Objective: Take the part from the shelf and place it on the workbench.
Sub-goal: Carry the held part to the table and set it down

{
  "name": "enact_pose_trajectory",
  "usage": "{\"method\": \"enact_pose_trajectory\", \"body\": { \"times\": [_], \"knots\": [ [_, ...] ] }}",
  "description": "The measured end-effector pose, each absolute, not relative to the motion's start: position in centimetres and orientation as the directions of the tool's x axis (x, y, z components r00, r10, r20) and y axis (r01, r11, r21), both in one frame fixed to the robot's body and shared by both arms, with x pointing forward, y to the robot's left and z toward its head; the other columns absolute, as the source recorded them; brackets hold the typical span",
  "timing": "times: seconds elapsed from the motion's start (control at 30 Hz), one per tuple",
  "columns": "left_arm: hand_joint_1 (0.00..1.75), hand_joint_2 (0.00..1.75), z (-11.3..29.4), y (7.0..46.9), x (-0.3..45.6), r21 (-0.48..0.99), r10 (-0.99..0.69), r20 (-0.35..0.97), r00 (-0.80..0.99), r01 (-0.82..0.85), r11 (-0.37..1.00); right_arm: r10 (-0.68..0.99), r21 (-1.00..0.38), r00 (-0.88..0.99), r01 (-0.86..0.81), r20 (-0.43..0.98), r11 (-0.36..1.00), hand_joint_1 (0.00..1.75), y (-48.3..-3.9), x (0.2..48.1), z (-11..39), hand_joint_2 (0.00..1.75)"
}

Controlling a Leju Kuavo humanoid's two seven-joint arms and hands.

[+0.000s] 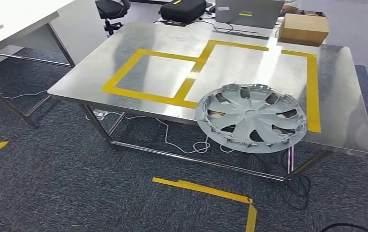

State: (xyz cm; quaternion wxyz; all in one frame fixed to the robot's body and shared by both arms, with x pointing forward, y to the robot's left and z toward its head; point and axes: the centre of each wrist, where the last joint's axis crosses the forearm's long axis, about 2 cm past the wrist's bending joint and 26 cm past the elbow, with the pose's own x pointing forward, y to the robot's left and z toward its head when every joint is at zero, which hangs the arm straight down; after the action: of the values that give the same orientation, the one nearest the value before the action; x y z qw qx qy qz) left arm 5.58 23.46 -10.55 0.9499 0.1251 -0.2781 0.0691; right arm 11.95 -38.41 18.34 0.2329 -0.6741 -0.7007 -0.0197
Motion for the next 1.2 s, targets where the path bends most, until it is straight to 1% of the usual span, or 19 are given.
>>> {"method": "enact_pose_trajectory", "body": {
  "times": [0.07, 0.13, 0.37, 0.47, 0.57, 0.63, 0.7, 0.77, 0.83, 0.9, 0.97, 1.1, 1.2],
  "knots": [
    [0.0, 1.75, -10.5, 23.4, 5.5, 0.201, 0.081, 0.538, 0.839, -0.221, 0.954, 0.892, -0.294, 0.069, 0.953, 0.446, 0.073, 1.75, -39.4, 11.0, 16.5, 1.75],
    [0.0, 1.75, -10.5, 23.3, 5.5, 0.2, 0.093, 0.533, 0.841, -0.233, 0.952, 0.86, -0.324, 0.124, 0.945, 0.496, 0.05, 1.75, -40.0, 10.2, 14.9, 1.75],
    [0.0, 1.75, -10.5, 23.1, 5.5, 0.197, 0.112, 0.529, 0.841, -0.25, 0.948, 0.805, -0.382, 0.214, 0.924, 0.553, 0.016, 1.75, -40.7, 9.2, 12.1, 1.75],
    [0.0, 1.75, -10.5, 23.0, 5.4, 0.204, 0.122, 0.519, 0.846, -0.262, 0.943, 0.753, -0.421, 0.266, 0.907, 0.601, 0.015, 1.75, -40.7, 8.8, 9.9, 1.75],
    [0.0, 1.75, -10.5, 23.0, 5.2, 0.216, 0.129, 0.506, 0.853, -0.27, 0.938, 0.643, -0.468, 0.337, 0.883, 0.688, 0.038, 1.75, -40.2, 8.5, 6.2, 1.75],
    [0.0, 1.75, -10.5, 23.0, 5.1, 0.223, 0.131, 0.502, 0.855, -0.274, 0.935, 0.527, -0.53, 0.422, 0.845, 0.738, 0.066, 1.75, -39.3, 7.8, 2.6, 1.75],
    [0.0, 1.75, -10.5, 23.1, 5.1, 0.226, 0.134, 0.498, 0.857, -0.277, 0.934, 0.417, -0.585, 0.502, 0.806, 0.758, 0.093, 1.75, -38.1, 6.6, -0.4, 1.75],
    [0.0, 1.75, -10.5, 23.1, 5.0, 0.227, 0.135, 0.495, 0.858, -0.278, 0.933, 0.338, -0.616, 0.552, 0.779, 0.762, 0.117, 1.75, -37.1, 5.8, -2.2, 1.75],
    [0.0, 1.75, -10.5, 23.1, 5.0, 0.233, 0.133, 0.492, 0.861, -0.278, 0.932, 0.241, -0.655, 0.614, 0.737, 0.752, 0.168, 1.75, -35.8, 5.6, -3.7, 1.75],
    [0.0, 1.75, -10.5, 23.1, 5.1, 0.245, 0.126, 0.484, 0.866, -0.273, 0.93, 0.105, -0.701, 0.702, 0.665, 0.704, 0.257, 1.75, -33.9, 5.3, -5.6, 1.75],
    [0.0, 1.75, -10.5, 23.1, 5.1, 0.258, 0.116, 0.477, 0.871, -0.265, 0.929, -0.004, -0.719, 0.768, 0.601, 0.64, 0.35, 1.75, -31.8, 4.8, -7.3, 1.75],
    [0.0, 1.75, -10.5, 23.0, 5.3, 0.263, 0.107, 0.478, 0.872, -0.259, 0.93, -0.112, -0.692, 0.815, 0.547, 0.568, 0.471, 1.75, -28.8, 4.1, -9.0, 1.75],
    [0.0, 1.75, -10.5, 22.9, 5.2, 0.262, 0.101, 0.479, 0.872, -0.251, 0.932, -0.172, -0.63, 0.84, 0.506, 0.515, 0.589, 1.75, -27.6, 3.8, -9.8, 1.75]
  ]
}}
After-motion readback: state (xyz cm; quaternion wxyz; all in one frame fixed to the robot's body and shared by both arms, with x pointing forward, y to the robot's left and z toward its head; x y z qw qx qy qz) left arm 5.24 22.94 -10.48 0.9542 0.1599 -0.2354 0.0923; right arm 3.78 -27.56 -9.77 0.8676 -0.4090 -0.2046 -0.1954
